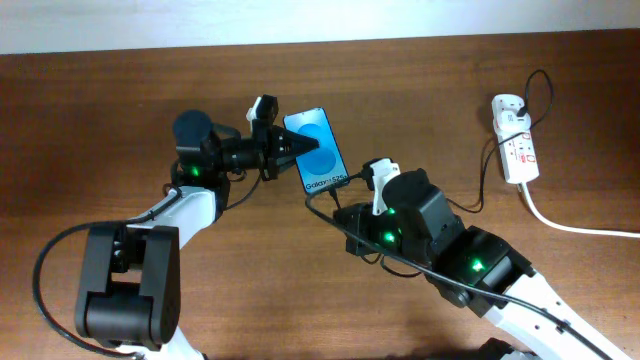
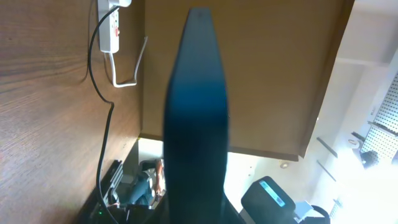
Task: Plug charger to phone and switch on socket
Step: 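Push the USB-C plug up into the phone's port with the right gripper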
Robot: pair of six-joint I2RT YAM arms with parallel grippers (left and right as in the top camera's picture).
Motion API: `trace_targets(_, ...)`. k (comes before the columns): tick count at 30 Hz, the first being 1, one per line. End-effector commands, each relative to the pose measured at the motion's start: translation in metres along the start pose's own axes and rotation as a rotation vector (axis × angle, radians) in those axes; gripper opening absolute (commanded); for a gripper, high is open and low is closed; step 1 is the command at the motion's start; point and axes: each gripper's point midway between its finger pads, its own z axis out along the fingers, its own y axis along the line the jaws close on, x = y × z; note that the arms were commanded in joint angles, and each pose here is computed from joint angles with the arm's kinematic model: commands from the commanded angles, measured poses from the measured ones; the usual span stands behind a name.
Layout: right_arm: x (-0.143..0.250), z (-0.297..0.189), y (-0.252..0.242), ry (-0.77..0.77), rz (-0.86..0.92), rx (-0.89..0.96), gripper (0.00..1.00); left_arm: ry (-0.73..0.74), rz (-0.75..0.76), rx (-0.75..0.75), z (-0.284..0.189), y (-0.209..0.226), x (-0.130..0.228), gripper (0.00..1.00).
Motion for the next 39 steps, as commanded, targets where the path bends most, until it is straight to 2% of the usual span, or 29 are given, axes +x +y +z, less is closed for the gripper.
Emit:
trace_targets(1,0.006,0.000,0.001,0.029,0.020,-0.002,0.04,-0.017,0.040,0.006,-0.001,-0.007,-0.007,0.00)
trace_targets(17,0.014,0.000,0.004,0.066,0.046,-0.023,0.04,-0.035,0.026,0.008,-0.001,-0.007,-0.010,0.00)
trace_targets(22,0.012,0.000,0.003,0.057,0.044,-0.018,0.04,0.013,0.027,0.004,-0.002,-0.006,-0.002,0.00)
trace_targets(39,0.000,0.000,0.002,0.002,0.037,-0.004,0.04,0.014,0.027,0.004,-0.001,-0.006,-0.002,0.00)
